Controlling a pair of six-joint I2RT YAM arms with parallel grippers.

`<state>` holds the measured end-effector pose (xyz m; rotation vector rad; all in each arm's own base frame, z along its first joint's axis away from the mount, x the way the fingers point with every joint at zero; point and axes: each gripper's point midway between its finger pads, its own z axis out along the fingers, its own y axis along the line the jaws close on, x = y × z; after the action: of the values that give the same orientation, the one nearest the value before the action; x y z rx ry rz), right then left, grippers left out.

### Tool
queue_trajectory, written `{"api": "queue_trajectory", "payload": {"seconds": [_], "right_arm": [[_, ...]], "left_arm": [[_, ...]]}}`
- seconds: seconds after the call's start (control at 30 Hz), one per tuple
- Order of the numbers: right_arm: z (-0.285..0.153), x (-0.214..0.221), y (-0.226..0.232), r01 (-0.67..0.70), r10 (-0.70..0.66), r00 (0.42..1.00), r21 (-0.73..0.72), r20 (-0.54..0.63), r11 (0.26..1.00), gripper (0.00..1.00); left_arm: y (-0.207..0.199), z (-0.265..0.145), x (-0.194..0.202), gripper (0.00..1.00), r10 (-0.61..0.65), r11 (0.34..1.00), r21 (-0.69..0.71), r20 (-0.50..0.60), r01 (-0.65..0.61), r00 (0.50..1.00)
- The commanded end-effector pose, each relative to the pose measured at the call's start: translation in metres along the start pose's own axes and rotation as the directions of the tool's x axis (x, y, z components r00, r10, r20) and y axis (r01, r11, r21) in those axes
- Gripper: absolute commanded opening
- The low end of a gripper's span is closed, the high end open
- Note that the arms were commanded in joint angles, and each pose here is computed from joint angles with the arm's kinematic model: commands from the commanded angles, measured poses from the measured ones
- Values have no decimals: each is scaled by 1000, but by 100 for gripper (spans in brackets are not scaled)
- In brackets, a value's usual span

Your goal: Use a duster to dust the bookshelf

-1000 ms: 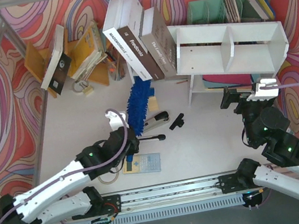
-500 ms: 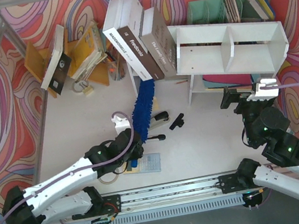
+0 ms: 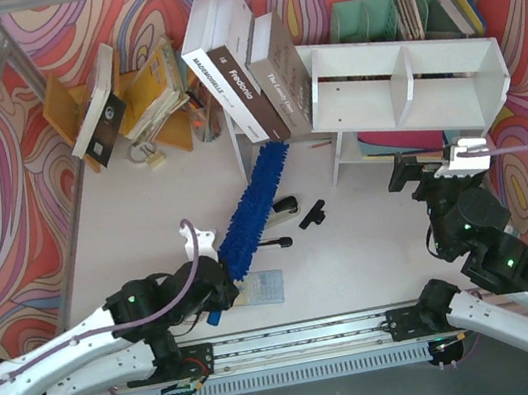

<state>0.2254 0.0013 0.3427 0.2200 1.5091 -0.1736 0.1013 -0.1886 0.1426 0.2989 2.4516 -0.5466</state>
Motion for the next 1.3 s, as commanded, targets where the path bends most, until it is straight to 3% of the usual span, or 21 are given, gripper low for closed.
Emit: {"api": "queue_trajectory", "payload": {"seconds": [0.0, 0.17, 0.37, 0.5, 0.67, 0.83, 1.0, 1.27], "right_arm": [[2, -1, -1, 10, -10, 1000, 17, 8, 1000, 99], [4, -2, -1, 21, -21, 1000, 29, 9, 999, 99], [7, -1, 1, 40, -40, 999, 38, 7, 998, 99], [8, 0, 2, 43, -43, 999, 38, 3, 998, 99], [7, 0, 1, 39, -39, 999, 42, 1, 998, 99], [5, 0, -3, 29, -30, 1000, 44, 4, 999, 99], [3, -2, -5, 14, -15, 1000, 45, 10, 999, 99], [2, -2, -5, 6, -6, 1000, 38, 9, 999, 99]], "left_arm": [[14, -28, -4, 0, 28, 999, -38, 45, -26, 999], [12, -49, 1, 0, 71, 997, -14, 50, -71, 996], [-24, -73, 8, 0, 269, 957, 91, 76, -276, 960], [-45, -88, 3, 0, 372, 916, 104, 139, -387, 918], [-66, -102, -10, 0, 414, 883, 134, 226, -449, 882], [-93, -127, -40, 0, 462, 836, 132, 355, -532, 813], [-100, -153, -90, 0, 439, 842, 52, 514, -537, 737], [-68, -204, -171, 0, 254, 943, -36, 720, -332, 646]]}}
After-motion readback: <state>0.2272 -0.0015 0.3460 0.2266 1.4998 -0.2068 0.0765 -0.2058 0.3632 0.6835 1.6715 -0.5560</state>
